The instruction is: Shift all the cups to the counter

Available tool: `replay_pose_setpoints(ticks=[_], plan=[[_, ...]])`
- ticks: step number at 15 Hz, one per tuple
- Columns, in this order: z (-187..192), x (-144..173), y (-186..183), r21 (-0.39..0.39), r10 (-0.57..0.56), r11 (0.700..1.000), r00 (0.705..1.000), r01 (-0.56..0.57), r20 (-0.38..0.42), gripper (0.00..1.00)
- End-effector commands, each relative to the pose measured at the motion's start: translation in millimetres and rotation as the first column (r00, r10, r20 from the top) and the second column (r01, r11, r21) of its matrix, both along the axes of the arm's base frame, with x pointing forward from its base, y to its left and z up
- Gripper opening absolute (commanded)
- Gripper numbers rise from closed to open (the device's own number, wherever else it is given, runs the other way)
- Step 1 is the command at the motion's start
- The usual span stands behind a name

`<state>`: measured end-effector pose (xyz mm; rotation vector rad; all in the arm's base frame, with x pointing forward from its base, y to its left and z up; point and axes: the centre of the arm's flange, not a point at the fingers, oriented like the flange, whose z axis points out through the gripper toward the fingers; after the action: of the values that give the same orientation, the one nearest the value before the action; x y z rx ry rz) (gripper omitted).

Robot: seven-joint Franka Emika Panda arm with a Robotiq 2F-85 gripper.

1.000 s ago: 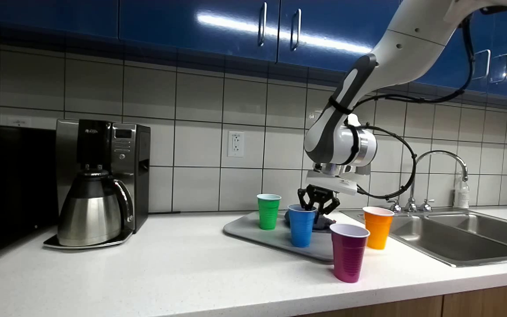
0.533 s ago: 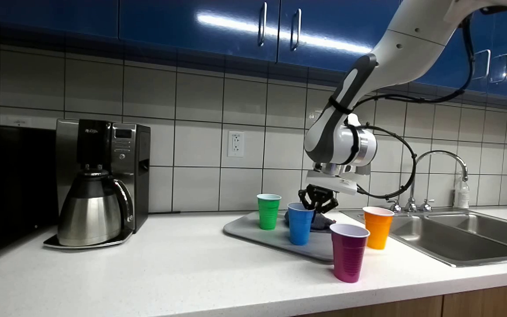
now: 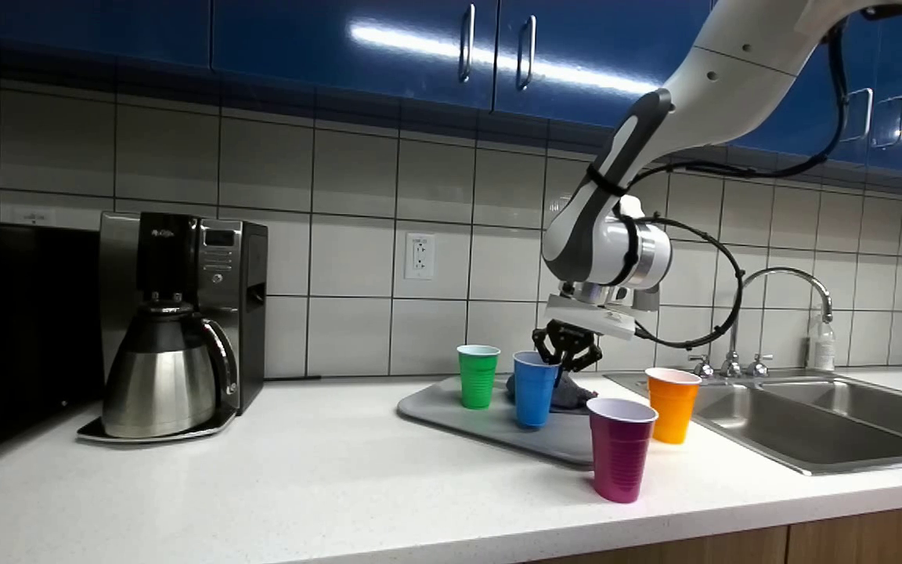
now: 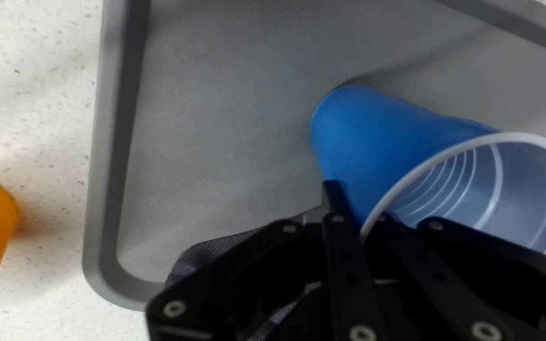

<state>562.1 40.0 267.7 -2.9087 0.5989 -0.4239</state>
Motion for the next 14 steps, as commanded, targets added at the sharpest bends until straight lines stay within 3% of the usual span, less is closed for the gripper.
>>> replay_pose_setpoints(ticks=[1, 14], plan=[[22.8, -6.6, -11.0, 0.017, 0.002, 1.0, 1.0, -0.002, 0.027, 0.0], [58.8, -36.3, -36.4, 0.008, -0.05, 0.999, 0.997, 0.05, 0.06, 0.0]])
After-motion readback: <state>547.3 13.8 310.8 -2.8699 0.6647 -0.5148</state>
